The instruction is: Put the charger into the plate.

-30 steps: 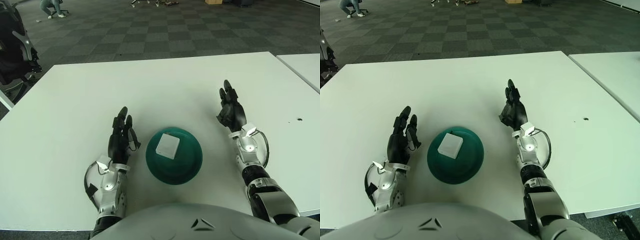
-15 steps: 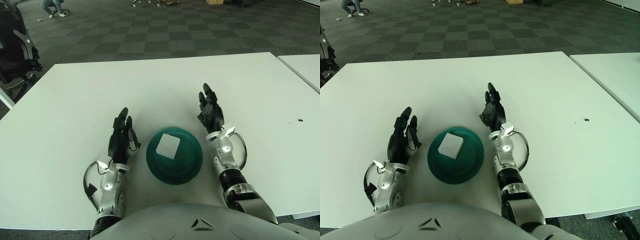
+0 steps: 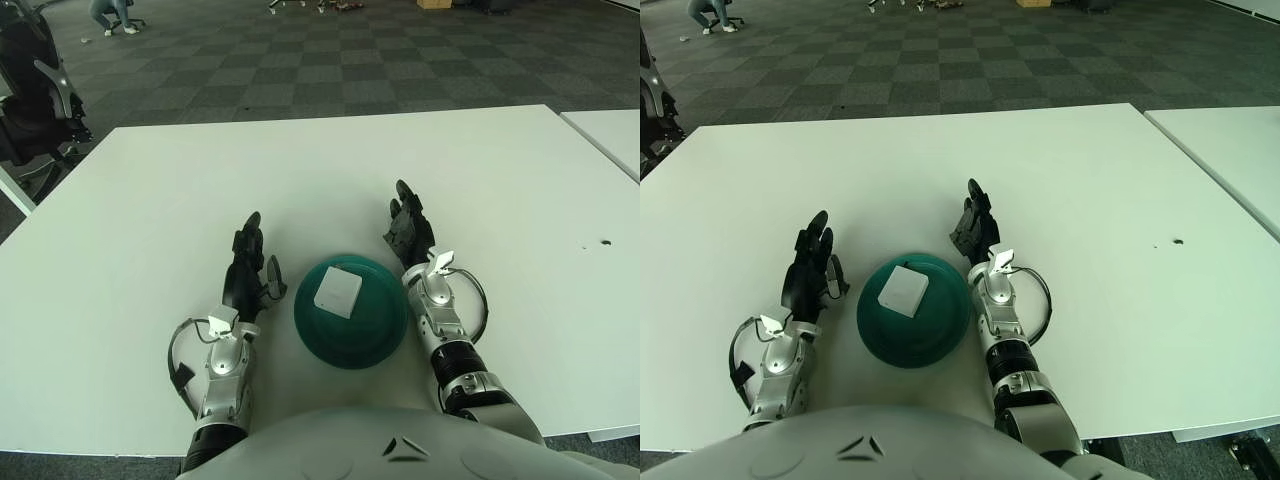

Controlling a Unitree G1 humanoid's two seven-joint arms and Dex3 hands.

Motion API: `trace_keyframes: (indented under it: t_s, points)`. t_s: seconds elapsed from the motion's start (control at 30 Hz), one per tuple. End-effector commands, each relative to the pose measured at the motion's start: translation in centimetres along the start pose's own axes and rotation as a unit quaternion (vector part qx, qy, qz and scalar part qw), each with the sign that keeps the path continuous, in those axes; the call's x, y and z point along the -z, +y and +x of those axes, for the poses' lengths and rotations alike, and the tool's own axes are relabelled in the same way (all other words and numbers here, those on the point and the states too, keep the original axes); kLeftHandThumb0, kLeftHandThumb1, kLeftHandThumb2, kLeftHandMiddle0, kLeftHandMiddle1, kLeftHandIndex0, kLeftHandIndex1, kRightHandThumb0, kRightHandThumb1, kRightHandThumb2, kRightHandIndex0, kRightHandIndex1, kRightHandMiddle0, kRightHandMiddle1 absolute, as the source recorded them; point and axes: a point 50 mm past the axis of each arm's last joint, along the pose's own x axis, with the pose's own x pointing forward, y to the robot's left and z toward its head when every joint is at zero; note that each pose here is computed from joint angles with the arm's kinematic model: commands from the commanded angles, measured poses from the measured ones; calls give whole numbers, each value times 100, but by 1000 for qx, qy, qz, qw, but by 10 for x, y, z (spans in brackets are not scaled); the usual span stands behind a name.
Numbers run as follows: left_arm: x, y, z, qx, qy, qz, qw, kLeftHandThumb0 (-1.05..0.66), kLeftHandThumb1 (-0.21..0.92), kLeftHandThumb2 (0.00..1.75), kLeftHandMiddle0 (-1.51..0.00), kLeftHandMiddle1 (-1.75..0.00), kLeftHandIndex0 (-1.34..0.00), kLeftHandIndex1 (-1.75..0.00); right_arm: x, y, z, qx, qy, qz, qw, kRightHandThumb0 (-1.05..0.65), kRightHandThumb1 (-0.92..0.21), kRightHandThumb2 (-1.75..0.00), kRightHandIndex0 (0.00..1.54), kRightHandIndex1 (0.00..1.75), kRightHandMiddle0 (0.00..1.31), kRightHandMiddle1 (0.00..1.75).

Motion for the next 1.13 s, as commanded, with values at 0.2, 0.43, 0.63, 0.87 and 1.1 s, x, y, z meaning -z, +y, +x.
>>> trace_keyframes:
  t_s: [0.2, 0.43, 0.63, 0.87, 1.1]
  points:
    - [56, 19, -40, -39, 142, 14, 989, -85, 92, 108, -13, -1, 0, -43, 67, -15, -34, 55, 193, -1, 980, -87, -92, -108, 0, 0, 0, 14]
    - [58, 20, -36, -46, 156, -19, 986, -83, 92, 107, -16, -2, 0, -42, 72, -15, -38, 55, 200, -6, 978, -89, -92, -107, 0, 0, 0, 13]
    - [54, 18, -39, -40, 150, -17, 988, -83, 92, 108, -17, -2, 0, -41, 73, -20, -43, 50, 199, -13, 979, -89, -92, -108, 0, 0, 0, 14]
    - [53, 14, -39, -37, 151, -27, 988, -83, 92, 106, -20, -3, 0, -44, 79, -53, -58, 64, 209, -31, 975, -92, -92, -109, 0, 0, 0, 15]
    - [55, 9, -44, -34, 150, -62, 986, -83, 92, 101, -21, -3, 0, -49, 81, -69, -64, 72, 210, -51, 974, -97, -92, -107, 0, 0, 0, 11]
